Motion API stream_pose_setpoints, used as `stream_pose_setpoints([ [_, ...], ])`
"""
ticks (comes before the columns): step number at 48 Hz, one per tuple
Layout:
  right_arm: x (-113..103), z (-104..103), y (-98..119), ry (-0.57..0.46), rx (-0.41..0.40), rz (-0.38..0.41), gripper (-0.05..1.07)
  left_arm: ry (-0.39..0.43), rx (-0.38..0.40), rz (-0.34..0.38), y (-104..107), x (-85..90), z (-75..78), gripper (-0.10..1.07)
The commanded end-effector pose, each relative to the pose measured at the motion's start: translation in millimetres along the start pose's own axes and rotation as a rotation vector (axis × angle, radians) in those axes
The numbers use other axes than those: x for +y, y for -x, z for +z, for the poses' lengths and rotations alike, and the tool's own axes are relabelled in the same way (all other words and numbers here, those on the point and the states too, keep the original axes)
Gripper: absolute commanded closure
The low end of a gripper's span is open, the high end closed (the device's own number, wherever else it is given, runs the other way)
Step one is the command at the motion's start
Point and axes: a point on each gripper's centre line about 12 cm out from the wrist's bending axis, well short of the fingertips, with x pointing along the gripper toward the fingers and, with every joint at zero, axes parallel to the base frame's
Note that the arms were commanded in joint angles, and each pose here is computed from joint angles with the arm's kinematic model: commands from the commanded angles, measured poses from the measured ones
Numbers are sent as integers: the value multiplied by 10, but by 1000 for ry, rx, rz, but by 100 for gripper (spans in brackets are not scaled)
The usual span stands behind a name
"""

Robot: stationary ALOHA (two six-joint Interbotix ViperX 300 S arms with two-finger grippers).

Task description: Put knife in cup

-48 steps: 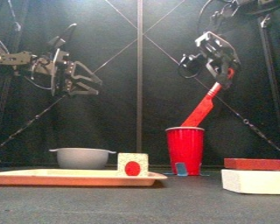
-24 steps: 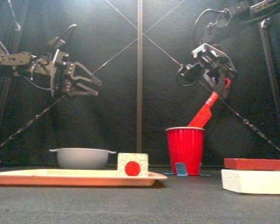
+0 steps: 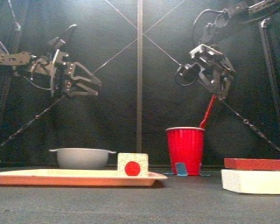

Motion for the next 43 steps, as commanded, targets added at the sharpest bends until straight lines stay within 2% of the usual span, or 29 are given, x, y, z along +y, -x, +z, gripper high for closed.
stream_pose_setpoints([
  [1, 18, 15, 107, 3, -31, 14, 33, -2, -16, 0, -21, 1, 43, 12],
  [20, 94, 67, 346, 25, -106, 40, 33, -2, -12, 0, -15, 2, 33, 12],
  [43, 62, 38, 264, 33, -89, 21, 33, -2, -12, 0, -15, 2, 33, 12],
])
